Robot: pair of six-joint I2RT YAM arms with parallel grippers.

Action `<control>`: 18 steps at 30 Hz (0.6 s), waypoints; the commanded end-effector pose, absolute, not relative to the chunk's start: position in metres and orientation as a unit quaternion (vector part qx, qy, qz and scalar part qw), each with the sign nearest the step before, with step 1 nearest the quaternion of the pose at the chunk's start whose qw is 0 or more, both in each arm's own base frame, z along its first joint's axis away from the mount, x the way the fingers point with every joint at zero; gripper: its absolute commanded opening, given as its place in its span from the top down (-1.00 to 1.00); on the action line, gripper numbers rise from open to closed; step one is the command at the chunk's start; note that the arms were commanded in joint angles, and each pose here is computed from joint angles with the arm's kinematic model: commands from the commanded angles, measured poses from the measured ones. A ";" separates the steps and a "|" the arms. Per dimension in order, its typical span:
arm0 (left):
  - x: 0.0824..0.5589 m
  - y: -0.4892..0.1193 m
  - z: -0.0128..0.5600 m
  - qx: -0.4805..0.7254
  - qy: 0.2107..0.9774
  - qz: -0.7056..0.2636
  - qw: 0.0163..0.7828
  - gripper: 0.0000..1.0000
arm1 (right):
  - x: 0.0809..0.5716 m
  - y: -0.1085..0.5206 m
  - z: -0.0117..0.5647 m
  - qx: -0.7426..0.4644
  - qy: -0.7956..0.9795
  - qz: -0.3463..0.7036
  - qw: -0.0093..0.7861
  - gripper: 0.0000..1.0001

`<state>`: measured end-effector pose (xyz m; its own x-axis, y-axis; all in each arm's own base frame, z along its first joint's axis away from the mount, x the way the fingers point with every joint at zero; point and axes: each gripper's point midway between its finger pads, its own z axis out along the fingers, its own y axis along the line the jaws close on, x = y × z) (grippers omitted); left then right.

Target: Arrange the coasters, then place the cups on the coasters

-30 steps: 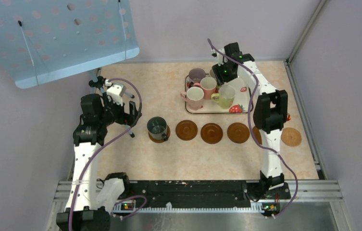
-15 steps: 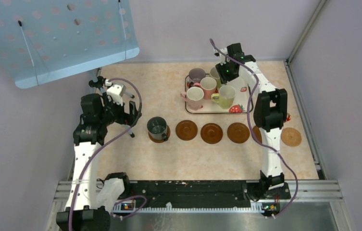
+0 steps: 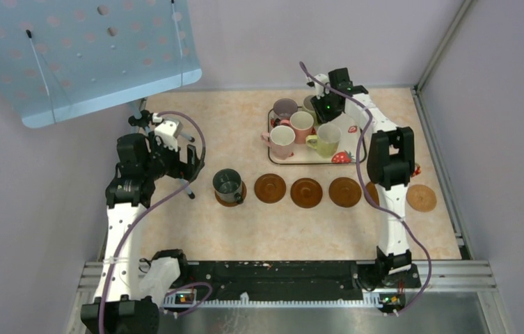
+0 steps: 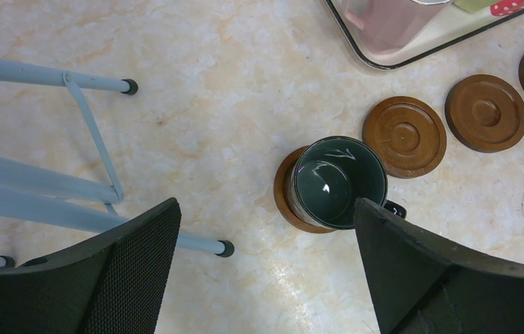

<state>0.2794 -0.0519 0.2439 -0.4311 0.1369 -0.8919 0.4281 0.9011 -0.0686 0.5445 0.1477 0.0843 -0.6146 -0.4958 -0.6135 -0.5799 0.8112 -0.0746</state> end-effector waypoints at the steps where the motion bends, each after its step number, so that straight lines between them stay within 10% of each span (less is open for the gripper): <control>1: 0.284 -0.049 0.259 0.179 0.824 -0.132 0.522 -0.97 | 0.557 0.147 0.083 -0.313 0.882 0.075 0.345 0.36; 8: 0.285 -0.049 0.258 0.182 0.826 -0.133 0.517 -0.97 | 0.560 0.142 0.088 -0.312 0.880 0.068 0.352 1.00; 18: 0.283 -0.052 0.259 0.179 0.822 -0.142 0.522 -0.97 | 0.572 0.137 0.177 -0.307 0.827 0.046 0.469 1.00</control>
<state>0.2819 -0.0514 0.2420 -0.4388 0.1466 -0.8865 0.4333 0.8988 -0.0658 0.5509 0.1399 0.0816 -0.5531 -0.5040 -0.6633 -0.5949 0.7964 -0.1090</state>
